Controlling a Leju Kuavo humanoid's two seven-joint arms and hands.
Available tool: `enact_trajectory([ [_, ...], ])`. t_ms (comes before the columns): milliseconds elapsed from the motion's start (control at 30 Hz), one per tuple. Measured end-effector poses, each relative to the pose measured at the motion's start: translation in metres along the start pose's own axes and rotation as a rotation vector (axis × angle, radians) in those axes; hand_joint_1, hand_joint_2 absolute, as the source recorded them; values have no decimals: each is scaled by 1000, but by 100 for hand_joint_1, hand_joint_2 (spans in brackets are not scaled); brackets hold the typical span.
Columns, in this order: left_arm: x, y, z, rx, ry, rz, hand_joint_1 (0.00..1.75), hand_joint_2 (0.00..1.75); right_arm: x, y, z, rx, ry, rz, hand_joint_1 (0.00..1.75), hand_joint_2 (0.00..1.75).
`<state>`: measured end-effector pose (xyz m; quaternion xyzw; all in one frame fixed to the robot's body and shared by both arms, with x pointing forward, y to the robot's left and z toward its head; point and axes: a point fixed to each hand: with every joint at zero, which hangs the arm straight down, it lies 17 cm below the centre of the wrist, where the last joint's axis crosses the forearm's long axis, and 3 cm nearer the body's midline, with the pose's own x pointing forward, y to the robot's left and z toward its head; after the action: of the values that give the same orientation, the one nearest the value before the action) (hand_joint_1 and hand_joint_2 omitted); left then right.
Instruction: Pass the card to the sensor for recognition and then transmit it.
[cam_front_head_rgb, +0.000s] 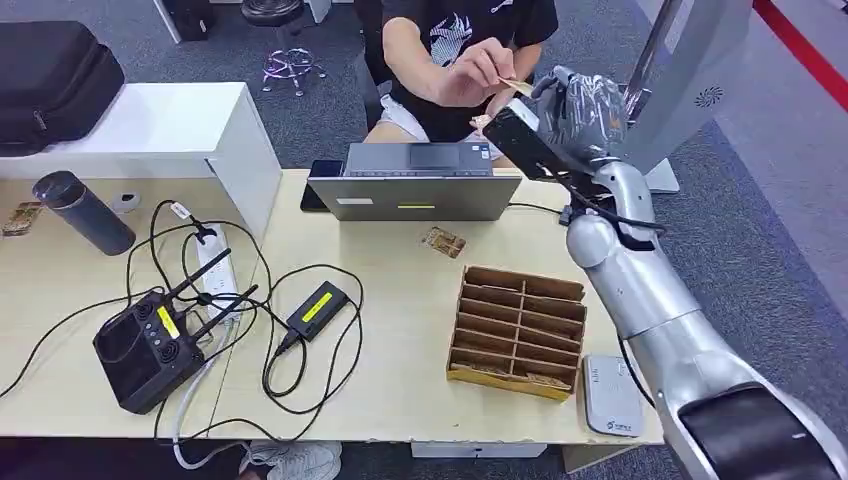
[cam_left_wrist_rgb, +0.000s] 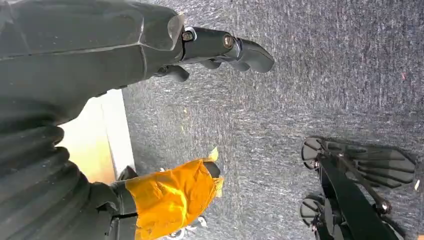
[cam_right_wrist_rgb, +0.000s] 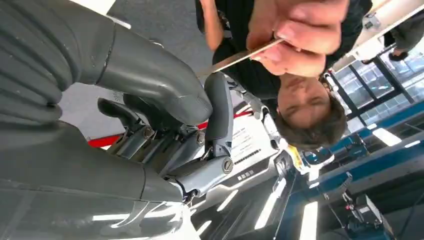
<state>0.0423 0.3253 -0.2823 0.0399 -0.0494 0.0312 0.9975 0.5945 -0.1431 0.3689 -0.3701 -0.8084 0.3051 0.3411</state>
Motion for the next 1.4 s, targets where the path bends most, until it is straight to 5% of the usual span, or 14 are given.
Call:
enact_trajectory([
  [33, 0, 0, 0, 0, 0, 0, 0, 175, 0, 0, 0, -2, 0, -2, 56, 175],
  [67, 0, 0, 0, 0, 0, 0, 0, 175, 1, -1, 0, -4, -2, -4, 0, 175],
  [833, -1, -10, 1, -22, 2, -3, 0, 175, 2, -3, 6, -32, 15, -47, 0, 175],
  [867, -1, -10, 1, -23, 2, -4, 0, 175, 3, -3, 6, -32, 14, -47, 143, 175],
  [900, -1, -11, 1, -24, 2, -4, 0, 175, 3, -3, 6, -32, 13, -47, 175, 175],
  [1400, -2, -14, 1, -34, 4, -12, 0, 175, 10, 0, 7, -32, -6, -65, 175, 175],
])
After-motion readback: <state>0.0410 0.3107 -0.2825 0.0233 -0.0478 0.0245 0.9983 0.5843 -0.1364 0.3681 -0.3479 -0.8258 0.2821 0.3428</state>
